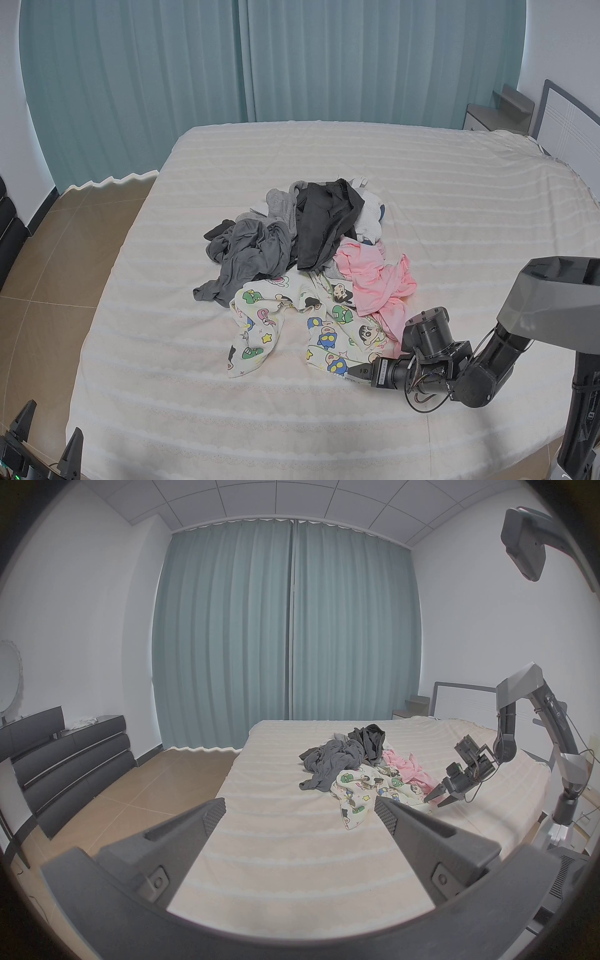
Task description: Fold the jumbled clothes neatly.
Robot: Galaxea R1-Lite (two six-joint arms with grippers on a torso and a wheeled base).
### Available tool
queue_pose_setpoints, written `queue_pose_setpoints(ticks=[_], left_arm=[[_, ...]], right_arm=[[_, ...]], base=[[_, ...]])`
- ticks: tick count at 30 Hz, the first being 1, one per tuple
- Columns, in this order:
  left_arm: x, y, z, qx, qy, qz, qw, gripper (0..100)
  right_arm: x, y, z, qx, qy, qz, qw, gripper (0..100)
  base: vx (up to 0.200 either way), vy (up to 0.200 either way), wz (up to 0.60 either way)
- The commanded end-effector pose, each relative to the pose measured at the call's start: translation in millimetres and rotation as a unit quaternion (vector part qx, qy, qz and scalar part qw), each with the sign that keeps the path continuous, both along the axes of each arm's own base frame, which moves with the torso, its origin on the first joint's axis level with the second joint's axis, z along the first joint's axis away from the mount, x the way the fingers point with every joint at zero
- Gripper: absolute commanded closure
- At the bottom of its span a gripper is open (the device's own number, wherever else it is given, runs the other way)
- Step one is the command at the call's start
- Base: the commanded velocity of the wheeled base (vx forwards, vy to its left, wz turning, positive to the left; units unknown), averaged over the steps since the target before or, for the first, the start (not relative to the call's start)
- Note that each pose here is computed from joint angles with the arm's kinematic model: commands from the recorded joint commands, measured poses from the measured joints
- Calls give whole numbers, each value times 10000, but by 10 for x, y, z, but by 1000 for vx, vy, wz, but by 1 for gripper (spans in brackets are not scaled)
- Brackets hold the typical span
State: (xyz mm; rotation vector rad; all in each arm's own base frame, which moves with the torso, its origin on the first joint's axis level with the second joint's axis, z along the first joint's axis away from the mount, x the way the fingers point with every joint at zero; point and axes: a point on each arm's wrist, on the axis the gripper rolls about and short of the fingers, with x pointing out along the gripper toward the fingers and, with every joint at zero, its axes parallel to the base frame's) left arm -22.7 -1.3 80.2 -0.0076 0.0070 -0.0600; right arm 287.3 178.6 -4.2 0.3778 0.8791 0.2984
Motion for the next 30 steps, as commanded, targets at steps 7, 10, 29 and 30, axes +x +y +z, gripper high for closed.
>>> queue_pose_setpoints(ticks=[7, 10, 29, 30], left_arm=[[2, 0, -47, -1, 20, 1, 10000, 0], [2, 0, -47, -1, 20, 1, 10000, 0], [2, 0, -47, -1, 20, 1, 10000, 0], [2, 0, -47, -1, 20, 1, 10000, 0]], right_arm=[[156, 96, -186, 13, -184, -14, 9998, 0], [246, 138, -227, 19, -225, -36, 9997, 0], [482, 297, -395, -8, -416, 57, 9991, 100], [485, 305, -423, -29, -402, 65, 9992, 100]], base=[[0, 0, 0], [0, 0, 0], [0, 0, 0], [0, 0, 0]])
